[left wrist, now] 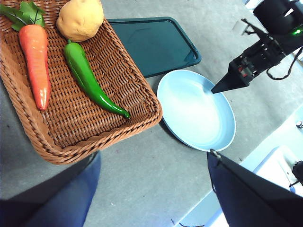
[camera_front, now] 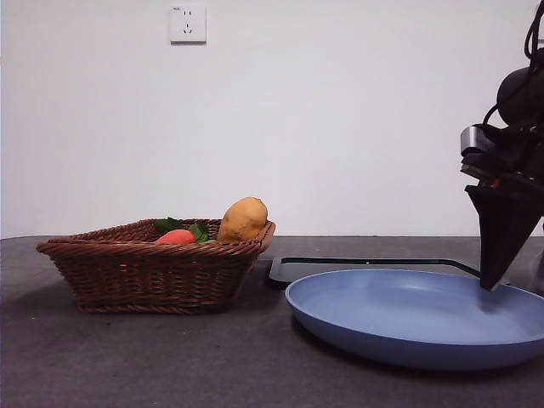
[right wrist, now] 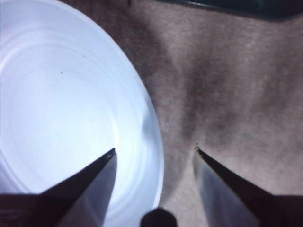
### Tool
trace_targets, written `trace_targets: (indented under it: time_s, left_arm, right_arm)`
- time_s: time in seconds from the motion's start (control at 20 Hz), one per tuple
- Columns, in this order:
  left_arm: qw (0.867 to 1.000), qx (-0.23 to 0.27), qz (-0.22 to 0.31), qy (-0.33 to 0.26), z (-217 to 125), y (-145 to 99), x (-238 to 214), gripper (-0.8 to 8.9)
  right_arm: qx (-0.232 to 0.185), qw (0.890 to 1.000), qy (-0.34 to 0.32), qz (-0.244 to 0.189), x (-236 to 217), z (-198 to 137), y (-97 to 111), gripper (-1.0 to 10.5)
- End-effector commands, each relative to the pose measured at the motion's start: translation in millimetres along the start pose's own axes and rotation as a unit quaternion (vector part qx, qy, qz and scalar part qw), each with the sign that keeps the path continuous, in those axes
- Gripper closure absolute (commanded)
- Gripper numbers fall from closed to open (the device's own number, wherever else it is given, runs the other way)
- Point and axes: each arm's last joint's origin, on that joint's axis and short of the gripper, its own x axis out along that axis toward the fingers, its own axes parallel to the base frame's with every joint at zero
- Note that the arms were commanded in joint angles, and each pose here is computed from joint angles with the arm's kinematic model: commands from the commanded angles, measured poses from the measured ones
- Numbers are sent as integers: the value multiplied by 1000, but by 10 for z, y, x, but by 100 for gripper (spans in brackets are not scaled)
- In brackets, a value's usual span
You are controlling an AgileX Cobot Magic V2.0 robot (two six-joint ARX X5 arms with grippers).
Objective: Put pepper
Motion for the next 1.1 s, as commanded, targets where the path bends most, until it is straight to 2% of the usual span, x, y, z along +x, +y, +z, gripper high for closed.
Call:
trace_targets:
  time_s: [0.05,0.25,0.45,0.7,0.9,1.1]
  left_arm:
    - [1000,10,-5,-10,51,-21,-18,422]
    - [1000,14,-5,-16,67,-21,-18,422]
    - [1000,13,-3,-17,67,-20,-18,422]
    - [1000,9,12,-13,92,-22,26,424]
    - [999,20,40,2,283,-101,143,424]
    - [997,31,64,28,590,-159,508,424]
  right_arm:
    - [-5,1000,0,0,61,64,-3,732]
    - [-4,1000,16,6,151,67,0,759]
    - [-4,1000,17,6,183,77,10,937]
    - [9,1000,17,6,143,63,24,941]
    - [6,1000,-26,3,-178,11,149,941]
    - [-4,996,-91,0,-648,-158,332,941]
